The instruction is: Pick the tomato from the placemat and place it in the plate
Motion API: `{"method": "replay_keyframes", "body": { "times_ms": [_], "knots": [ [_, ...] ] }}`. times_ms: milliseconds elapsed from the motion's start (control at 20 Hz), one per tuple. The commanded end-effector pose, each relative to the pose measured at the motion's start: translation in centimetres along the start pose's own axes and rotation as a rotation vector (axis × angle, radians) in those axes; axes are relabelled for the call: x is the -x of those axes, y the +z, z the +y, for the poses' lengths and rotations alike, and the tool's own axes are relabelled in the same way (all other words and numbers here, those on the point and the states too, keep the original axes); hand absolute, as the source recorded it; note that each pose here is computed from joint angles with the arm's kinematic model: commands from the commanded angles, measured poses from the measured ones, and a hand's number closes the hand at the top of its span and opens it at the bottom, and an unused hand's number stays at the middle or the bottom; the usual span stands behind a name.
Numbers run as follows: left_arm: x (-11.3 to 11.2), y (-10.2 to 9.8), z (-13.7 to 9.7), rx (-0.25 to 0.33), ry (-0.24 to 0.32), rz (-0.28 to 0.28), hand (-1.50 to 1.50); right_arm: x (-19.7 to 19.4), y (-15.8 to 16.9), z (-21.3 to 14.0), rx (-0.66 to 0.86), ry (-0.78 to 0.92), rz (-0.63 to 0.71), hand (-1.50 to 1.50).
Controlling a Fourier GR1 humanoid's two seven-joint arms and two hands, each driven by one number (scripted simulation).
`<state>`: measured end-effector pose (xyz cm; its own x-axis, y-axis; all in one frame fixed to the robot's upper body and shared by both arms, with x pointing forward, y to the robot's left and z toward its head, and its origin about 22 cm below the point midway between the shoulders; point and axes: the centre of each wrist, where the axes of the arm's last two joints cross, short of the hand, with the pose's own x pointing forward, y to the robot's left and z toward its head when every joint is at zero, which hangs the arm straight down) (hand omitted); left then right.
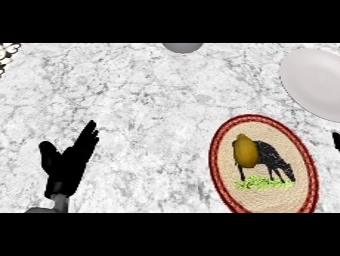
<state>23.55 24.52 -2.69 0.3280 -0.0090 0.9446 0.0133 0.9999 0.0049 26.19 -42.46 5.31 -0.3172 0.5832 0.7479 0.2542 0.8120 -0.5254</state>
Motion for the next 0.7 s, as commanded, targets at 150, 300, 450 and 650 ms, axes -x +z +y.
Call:
{"method": "replay_keyframes", "body": {
  "times_ms": [150, 300, 450, 650],
  "knots": [
    [-0.9, -0.5, -1.4, 0.02, 0.007, 0.037, 0.0, 3.3, -5.7, -1.2, 0.152, 0.039, 0.029, 1.5],
    [-0.6, -0.9, -2.0, 0.043, -0.012, 0.026, 0.0, 3.6, -7.7, -2.1, 0.167, 0.051, 0.036, 1.5],
    [1.0, -0.8, -3.2, 0.055, -0.013, 0.026, 0.0, 3.8, -8.5, -3.0, 0.192, 0.066, 0.031, 1.5],
    [-0.5, -1.1, -3.0, 0.05, -0.024, 0.014, 0.0, 3.2, -10.1, -3.9, 0.195, 0.072, 0.038, 1.5]
  ]
}}
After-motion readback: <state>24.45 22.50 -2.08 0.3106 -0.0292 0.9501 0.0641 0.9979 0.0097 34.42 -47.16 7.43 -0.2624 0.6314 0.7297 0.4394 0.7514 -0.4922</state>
